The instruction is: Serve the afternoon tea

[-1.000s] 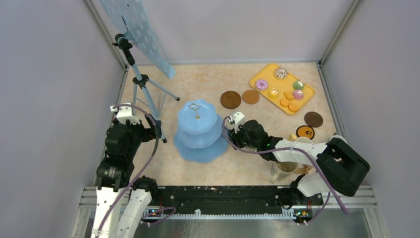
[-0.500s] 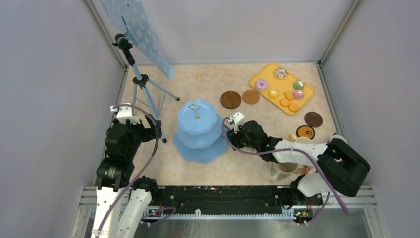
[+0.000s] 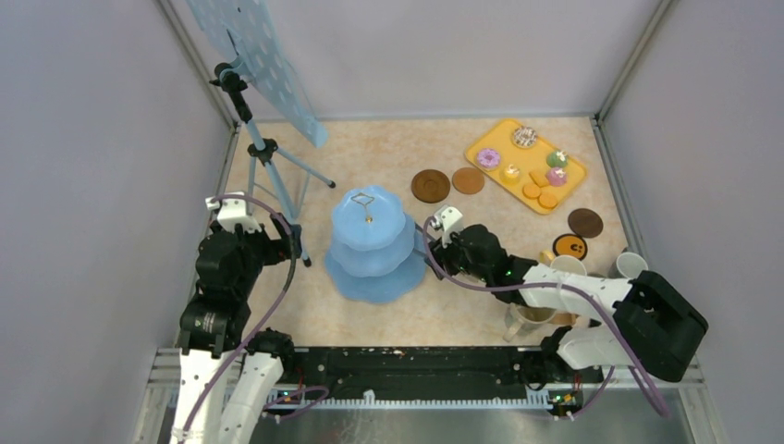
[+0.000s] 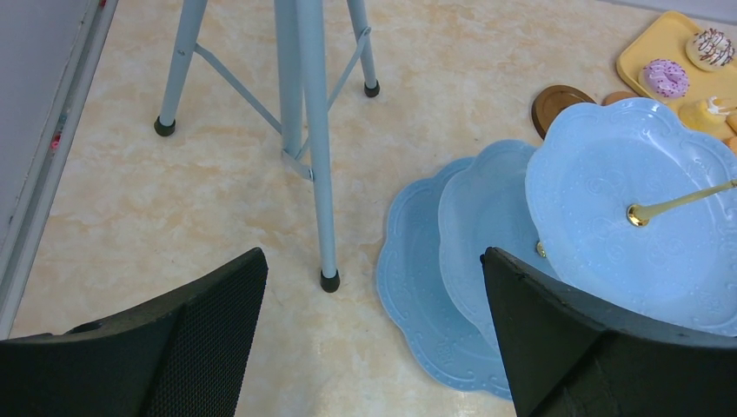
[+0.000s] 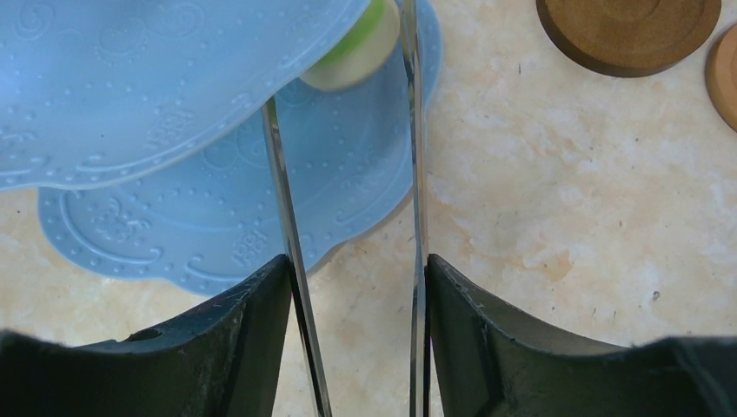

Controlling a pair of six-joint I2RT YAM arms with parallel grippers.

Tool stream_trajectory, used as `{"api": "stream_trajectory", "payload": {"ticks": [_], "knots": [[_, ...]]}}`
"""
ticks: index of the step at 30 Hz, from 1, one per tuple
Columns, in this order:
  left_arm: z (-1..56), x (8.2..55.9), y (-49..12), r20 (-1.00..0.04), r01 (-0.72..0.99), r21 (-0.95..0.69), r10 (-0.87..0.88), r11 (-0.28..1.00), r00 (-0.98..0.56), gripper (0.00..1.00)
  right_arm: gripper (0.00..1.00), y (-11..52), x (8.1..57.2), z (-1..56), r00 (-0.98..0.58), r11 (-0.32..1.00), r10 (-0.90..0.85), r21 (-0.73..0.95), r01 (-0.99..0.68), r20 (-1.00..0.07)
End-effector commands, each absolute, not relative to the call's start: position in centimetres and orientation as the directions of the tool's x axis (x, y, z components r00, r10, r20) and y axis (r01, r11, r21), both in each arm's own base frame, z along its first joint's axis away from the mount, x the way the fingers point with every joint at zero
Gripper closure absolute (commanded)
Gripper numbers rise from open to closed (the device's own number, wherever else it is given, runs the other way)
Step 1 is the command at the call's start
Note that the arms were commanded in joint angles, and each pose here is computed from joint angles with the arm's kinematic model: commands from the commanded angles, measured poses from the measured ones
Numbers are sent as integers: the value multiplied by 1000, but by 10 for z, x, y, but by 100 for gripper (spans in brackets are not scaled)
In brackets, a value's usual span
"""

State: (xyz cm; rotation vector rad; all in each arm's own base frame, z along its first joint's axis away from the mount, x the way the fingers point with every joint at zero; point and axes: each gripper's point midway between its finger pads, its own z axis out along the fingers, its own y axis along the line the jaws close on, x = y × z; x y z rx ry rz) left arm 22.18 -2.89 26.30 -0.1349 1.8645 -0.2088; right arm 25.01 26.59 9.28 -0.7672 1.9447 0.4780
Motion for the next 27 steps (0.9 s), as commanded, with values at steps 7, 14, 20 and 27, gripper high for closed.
{"api": "stream_trajectory", "payload": {"ticks": [7, 14, 20, 27], "knots": [[278, 223, -29, -953, 33, -206, -193, 978, -235, 1, 43, 257, 240, 102, -368, 753, -277, 37, -657, -888], [280, 222, -29, -954, 36, -207, -193, 978, -228, 1, 45, 242, 230, 111, -447, 803, -214, 104, -587, -869], [281, 221, -29, -956, 40, -206, -193, 978, -223, 1, 45, 223, 218, 118, -498, 834, -190, 129, -536, -846], [283, 219, -30, -959, 49, -207, -193, 977, -207, 1, 51, 154, 237, 125, -565, 984, -99, 2, -176, -819]]}}
